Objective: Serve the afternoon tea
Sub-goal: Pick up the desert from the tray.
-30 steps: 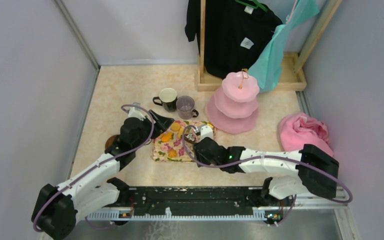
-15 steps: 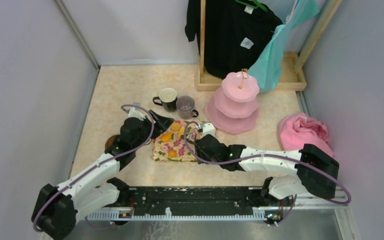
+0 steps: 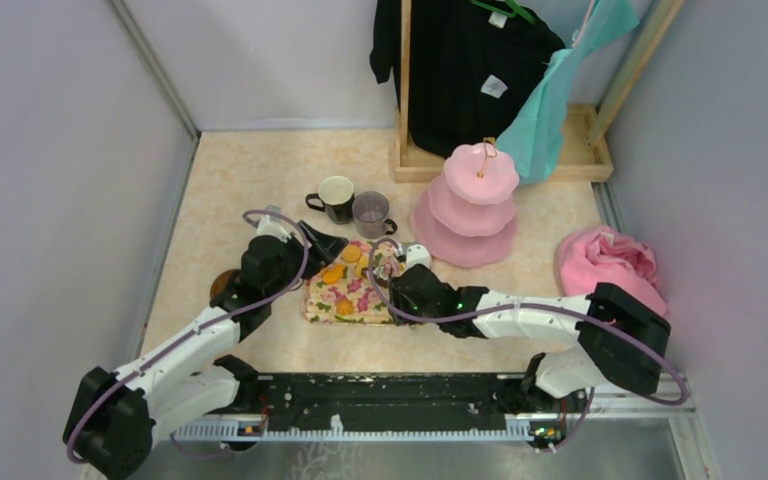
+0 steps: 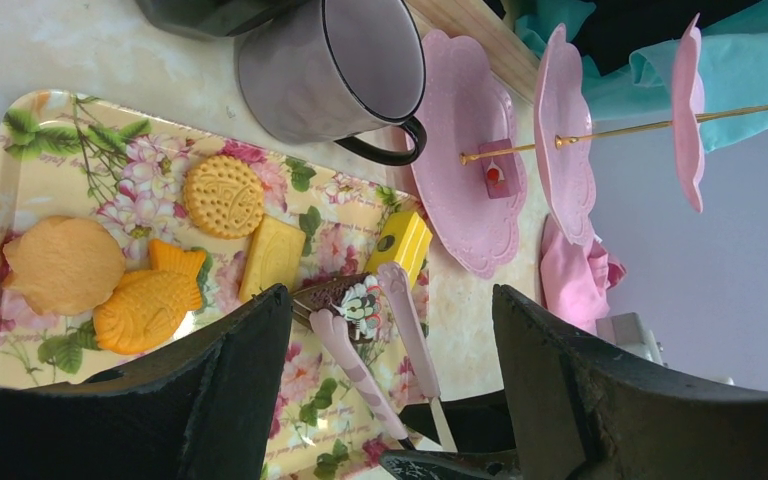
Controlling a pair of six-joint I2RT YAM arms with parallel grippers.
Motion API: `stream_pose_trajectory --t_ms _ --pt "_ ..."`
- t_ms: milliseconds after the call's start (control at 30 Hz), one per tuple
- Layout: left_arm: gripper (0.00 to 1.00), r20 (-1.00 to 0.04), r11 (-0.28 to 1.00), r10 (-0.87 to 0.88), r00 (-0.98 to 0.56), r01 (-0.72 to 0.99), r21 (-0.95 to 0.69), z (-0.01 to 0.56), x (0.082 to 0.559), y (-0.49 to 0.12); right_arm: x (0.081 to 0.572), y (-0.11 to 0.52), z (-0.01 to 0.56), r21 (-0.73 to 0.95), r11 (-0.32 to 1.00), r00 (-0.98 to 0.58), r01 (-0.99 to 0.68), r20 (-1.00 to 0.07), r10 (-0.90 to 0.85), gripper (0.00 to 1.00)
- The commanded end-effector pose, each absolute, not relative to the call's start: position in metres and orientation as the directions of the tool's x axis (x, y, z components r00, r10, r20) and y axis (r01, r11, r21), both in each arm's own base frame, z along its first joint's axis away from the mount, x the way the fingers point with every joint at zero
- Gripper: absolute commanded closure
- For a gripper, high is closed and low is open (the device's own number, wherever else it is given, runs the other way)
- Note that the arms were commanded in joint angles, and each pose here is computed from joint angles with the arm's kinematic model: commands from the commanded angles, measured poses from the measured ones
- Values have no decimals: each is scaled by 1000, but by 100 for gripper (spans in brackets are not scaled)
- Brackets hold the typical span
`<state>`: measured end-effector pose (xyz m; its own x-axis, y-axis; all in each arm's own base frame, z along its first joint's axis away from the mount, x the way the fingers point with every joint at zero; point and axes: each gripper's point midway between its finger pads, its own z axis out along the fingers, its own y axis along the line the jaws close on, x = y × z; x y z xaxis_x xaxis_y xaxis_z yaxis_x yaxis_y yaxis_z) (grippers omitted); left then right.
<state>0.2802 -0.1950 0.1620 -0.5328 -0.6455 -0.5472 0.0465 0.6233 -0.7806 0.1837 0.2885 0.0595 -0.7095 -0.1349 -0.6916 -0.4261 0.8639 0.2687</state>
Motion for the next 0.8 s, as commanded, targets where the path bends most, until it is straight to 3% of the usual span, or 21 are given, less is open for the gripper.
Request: stream_pose_trajectory --t_ms 0,333,667,767 --pt "21 -557 625 -642 -527 62 -778 163 281 -195 190 300 66 323 845 -706 -426 -702 -87 57" --pt "21 -555 623 -642 -529 62 -780 164 282 -195 186 300 66 340 835 -716 -432 -692 -88 66" --pt "22 -556 618 -645 -524 70 -783 170 281 -195 180 298 84 355 815 -698 -458 -712 -82 96" --pt "22 -557 616 -648 -519 73 -784 173 281 -195 178 298 95 347 810 -680 -472 -728 -85 100"
